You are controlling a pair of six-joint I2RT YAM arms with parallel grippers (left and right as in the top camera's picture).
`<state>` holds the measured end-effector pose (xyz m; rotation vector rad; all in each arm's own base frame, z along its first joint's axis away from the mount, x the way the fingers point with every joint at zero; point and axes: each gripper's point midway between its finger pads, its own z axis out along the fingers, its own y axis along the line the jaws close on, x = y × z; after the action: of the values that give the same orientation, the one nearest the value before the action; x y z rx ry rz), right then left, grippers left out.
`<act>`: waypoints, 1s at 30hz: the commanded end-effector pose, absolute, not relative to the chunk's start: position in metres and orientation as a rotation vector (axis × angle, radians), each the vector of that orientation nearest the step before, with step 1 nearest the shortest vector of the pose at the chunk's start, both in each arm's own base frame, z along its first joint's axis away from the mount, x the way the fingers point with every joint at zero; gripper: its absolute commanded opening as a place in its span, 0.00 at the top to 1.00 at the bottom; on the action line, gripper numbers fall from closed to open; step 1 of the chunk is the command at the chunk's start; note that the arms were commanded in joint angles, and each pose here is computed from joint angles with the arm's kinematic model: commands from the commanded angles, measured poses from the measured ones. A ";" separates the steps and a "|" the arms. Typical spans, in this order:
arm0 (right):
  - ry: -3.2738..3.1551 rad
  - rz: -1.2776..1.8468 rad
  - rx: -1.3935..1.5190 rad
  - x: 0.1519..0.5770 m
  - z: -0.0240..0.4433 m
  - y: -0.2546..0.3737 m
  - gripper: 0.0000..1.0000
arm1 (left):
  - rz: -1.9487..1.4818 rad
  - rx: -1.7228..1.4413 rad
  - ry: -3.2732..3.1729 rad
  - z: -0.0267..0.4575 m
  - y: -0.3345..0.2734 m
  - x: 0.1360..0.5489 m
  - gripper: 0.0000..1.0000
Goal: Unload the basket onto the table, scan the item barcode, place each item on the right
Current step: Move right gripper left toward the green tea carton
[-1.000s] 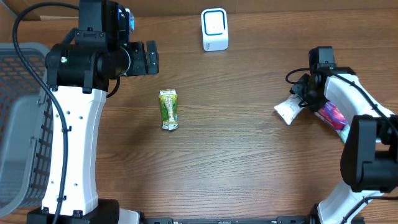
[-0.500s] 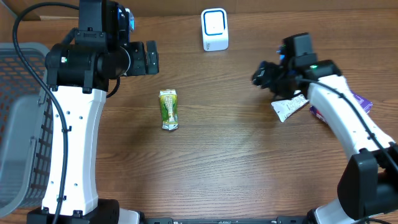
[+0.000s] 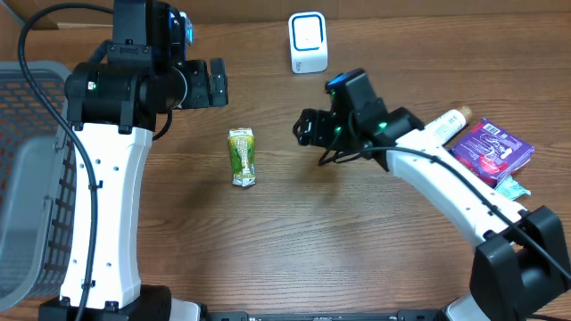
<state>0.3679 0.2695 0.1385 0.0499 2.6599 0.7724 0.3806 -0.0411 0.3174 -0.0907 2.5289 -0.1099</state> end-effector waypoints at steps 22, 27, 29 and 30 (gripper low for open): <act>2.785 0.884 0.001 0.330 0.063 0.360 0.19 | -0.102 -0.080 2.517 0.321 -0.041 0.382 0.01; 2.794 0.899 -0.030 0.323 0.052 0.374 0.19 | -0.102 -0.080 2.517 0.321 -0.041 0.382 0.00; 2.791 0.906 -0.049 0.319 0.051 0.379 0.19 | -0.102 -0.080 2.517 0.321 -0.041 0.382 0.00; 2.792 0.907 -0.057 0.318 0.049 0.381 0.19 | -0.102 -0.080 2.517 0.321 -0.041 0.382 0.00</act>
<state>0.3254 0.3737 0.0535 -0.0465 2.7804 0.8895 0.3806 -0.0409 0.3174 -0.0913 2.5288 -0.1093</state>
